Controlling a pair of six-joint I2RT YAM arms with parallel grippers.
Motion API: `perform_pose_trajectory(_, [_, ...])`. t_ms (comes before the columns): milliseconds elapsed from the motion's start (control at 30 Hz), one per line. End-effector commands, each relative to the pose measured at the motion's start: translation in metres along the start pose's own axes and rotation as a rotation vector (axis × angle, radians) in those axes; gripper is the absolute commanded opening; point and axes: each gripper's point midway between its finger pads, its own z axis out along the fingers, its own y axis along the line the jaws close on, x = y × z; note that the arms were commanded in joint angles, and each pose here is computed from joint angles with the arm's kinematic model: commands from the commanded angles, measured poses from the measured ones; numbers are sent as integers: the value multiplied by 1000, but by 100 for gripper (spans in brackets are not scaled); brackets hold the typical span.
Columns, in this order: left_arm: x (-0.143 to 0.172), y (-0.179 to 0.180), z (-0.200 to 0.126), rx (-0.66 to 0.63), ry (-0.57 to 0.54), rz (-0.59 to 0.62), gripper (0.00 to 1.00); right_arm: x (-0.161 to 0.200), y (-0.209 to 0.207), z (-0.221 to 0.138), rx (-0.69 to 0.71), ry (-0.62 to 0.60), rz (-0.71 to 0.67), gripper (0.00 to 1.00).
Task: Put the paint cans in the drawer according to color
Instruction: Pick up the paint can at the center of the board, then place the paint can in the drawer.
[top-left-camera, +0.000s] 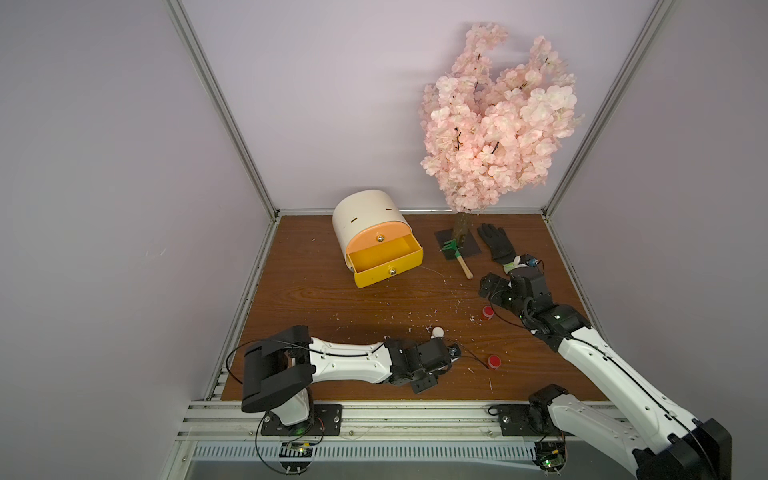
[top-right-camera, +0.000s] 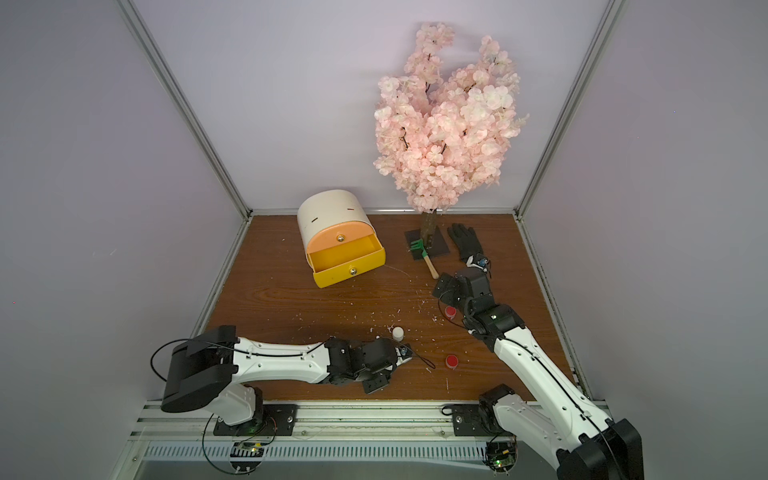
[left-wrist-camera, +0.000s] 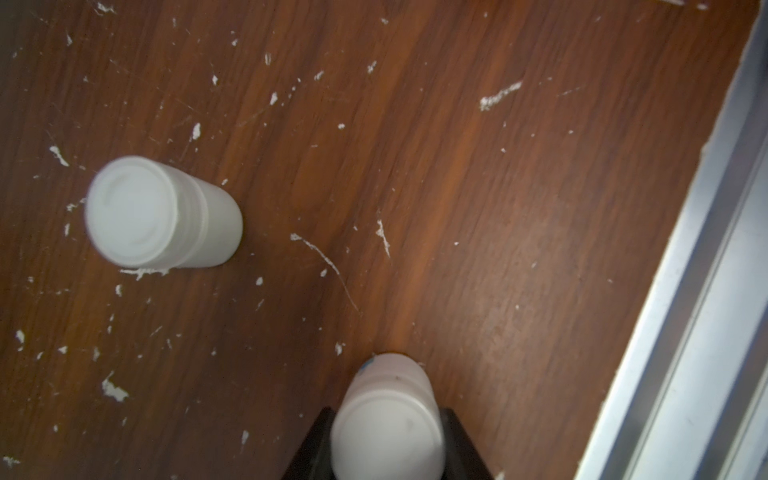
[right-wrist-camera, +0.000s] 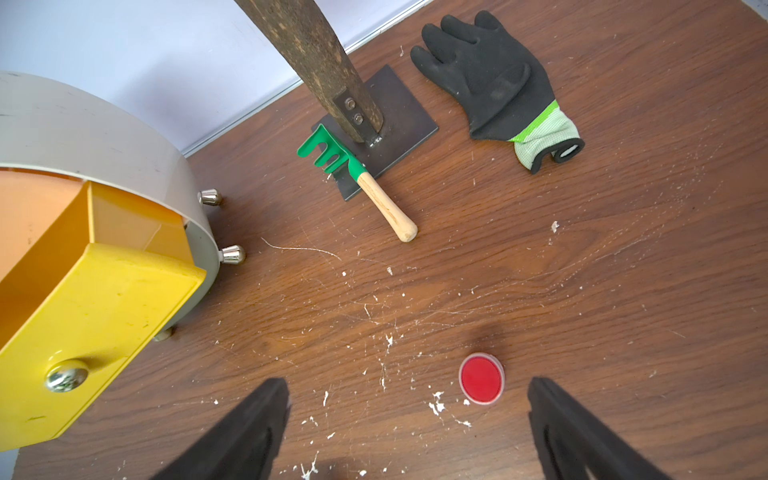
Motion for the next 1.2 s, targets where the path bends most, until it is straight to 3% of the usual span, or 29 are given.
perform_pose_trajectory(0, [-12,9,-14,-30,-52,-12,29,-3,2,-2,-26,-21,10,96])
perform_pose_trajectory(233, [-35,49,-60,-65,-138,-173,28,20,20,10,-127,74,-26,94])
perform_pose_trajectory(567, [-64,188,-159,-421,-284,-438,28,53,67,10,-228,138,-160,93])
perform_pose_trajectory(700, [-68,241,-184,-491,-326,-524,28,65,92,5,-250,141,-241,94])
perform_pose_trajectory(900, [-61,300,-186,-582,-259,-596,27,70,110,2,-266,142,-272,93])
perform_pose_trajectory(1167, [-42,326,-164,-597,-174,-637,28,59,114,-3,-257,106,-274,93])
